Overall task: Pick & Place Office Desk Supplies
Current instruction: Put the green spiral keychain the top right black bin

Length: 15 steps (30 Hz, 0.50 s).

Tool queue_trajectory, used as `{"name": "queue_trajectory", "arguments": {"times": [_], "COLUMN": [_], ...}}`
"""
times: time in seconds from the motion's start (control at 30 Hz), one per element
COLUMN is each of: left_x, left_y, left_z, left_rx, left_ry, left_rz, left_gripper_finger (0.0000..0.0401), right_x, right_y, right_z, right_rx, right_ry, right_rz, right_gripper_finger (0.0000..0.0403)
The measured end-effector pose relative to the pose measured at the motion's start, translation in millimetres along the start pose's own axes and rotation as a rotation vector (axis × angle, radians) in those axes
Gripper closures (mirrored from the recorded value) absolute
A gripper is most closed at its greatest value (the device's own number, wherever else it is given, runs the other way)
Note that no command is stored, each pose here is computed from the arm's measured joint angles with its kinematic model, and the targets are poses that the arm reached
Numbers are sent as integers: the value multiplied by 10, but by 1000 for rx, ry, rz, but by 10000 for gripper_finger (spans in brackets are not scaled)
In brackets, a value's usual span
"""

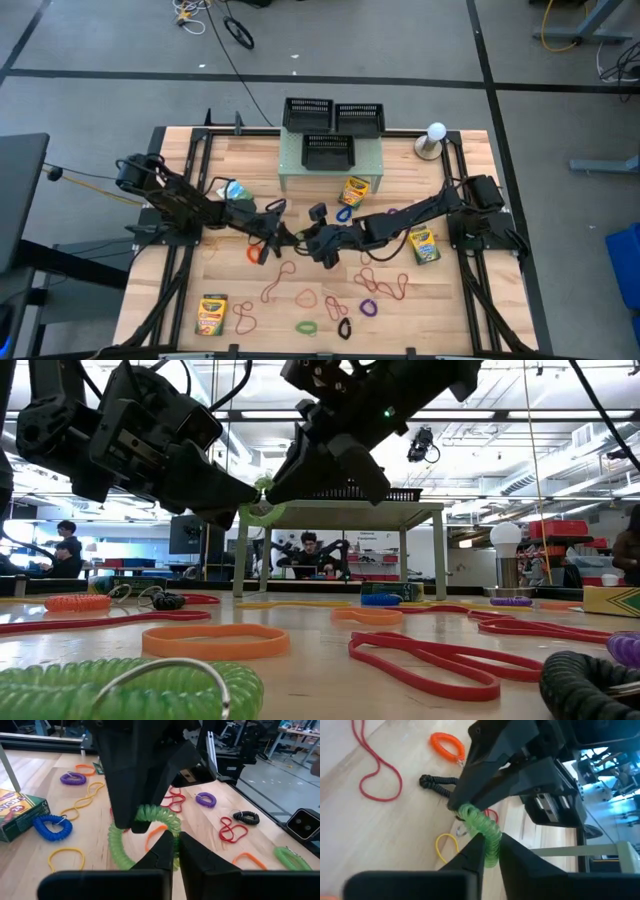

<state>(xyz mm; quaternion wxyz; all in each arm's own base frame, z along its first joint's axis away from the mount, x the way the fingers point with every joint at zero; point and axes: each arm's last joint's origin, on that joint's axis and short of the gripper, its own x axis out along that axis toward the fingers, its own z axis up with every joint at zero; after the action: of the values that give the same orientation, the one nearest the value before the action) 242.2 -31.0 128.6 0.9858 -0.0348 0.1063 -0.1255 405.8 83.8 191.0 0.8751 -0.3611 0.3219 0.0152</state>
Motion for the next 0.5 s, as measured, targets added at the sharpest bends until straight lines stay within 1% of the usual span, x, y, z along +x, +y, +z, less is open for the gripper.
{"name": "queue_trajectory", "arguments": {"times": [0.07, 0.1, 0.2, 0.33, 0.4, 0.43, 0.5], "left_x": [-2, -3, -31, -107, -166, -196, -275], "left_y": [15, 23, 43, 62, 72, 76, 78], "left_z": [0, 0, 39, 177, 246, 279, 349], "left_rx": [-18, -31, -51, -52, -53, -53, -39], "left_ry": [0, 0, -17, -55, -57, -57, -56], "left_rz": [5, 12, 30, 47, 60, 65, 76], "left_gripper_finger": [373, 367, 343, 304, 287, 280, 268], "right_x": [-2, -2, -1, -63, -145, -180, -309], "right_y": [4, 3, 5, -14, -42, -71, -121], "right_z": [3, 3, -2, -8, -18, 4, 13], "right_rx": [12, 17, 47, 121, 157, 183, 204], "right_ry": [-1, -2, 4, 21, 46, 34, 53], "right_rz": [1, 0, 2, 26, 45, 37, 37], "right_gripper_finger": [386, 390, 386, 372, 376, 379, 385]}}
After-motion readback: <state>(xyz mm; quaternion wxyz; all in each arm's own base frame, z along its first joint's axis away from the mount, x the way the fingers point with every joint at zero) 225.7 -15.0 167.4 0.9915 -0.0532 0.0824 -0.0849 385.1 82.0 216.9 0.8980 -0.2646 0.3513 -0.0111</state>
